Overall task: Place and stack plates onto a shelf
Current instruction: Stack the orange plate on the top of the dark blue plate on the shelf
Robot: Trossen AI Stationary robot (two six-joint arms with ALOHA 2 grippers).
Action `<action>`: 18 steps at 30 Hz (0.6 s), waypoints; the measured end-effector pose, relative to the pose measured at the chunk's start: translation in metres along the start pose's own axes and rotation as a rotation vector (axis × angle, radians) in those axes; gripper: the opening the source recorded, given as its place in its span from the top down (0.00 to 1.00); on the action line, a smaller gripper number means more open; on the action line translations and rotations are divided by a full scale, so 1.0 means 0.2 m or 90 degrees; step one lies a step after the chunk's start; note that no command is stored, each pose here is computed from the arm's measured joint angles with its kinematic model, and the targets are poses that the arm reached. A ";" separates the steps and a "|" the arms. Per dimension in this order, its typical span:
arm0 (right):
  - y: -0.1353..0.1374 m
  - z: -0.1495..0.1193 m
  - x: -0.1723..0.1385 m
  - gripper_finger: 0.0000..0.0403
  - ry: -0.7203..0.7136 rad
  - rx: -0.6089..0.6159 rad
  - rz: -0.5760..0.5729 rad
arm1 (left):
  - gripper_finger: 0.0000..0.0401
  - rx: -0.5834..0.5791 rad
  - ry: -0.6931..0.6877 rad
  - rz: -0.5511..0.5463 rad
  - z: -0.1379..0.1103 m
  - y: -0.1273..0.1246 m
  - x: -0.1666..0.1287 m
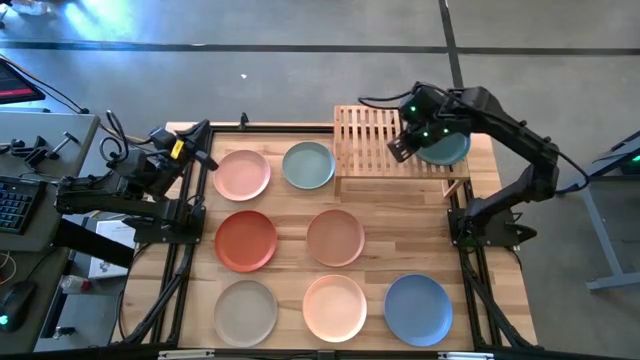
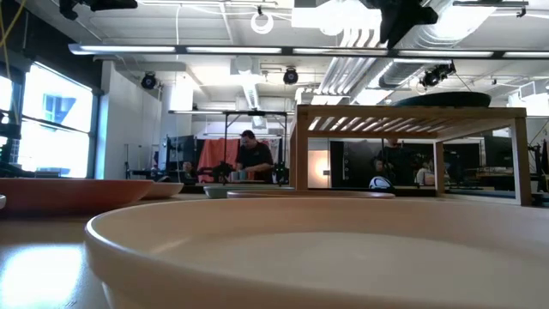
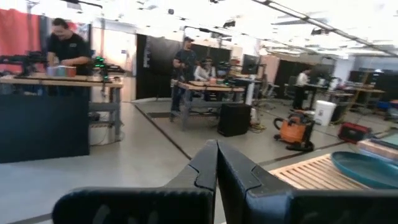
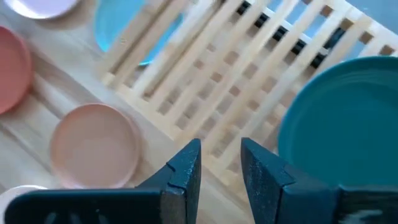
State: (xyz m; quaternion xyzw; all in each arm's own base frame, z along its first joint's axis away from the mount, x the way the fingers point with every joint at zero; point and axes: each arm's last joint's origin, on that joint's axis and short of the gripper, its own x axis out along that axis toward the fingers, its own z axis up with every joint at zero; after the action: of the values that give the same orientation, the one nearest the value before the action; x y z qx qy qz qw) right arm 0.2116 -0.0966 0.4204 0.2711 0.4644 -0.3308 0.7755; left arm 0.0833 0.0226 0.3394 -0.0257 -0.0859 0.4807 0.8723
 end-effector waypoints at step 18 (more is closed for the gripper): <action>0.32 -0.13 -0.06 0.77 -0.079 0.017 0.080 | 1.00 -0.003 -0.019 -0.200 0.04 -0.06 0.00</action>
State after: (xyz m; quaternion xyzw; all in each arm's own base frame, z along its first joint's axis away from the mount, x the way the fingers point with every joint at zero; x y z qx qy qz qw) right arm 0.2424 -0.0342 0.4273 0.2886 0.3930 -0.3040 0.8185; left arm 0.0915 0.0165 0.3496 -0.0067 -0.1027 0.3387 0.9353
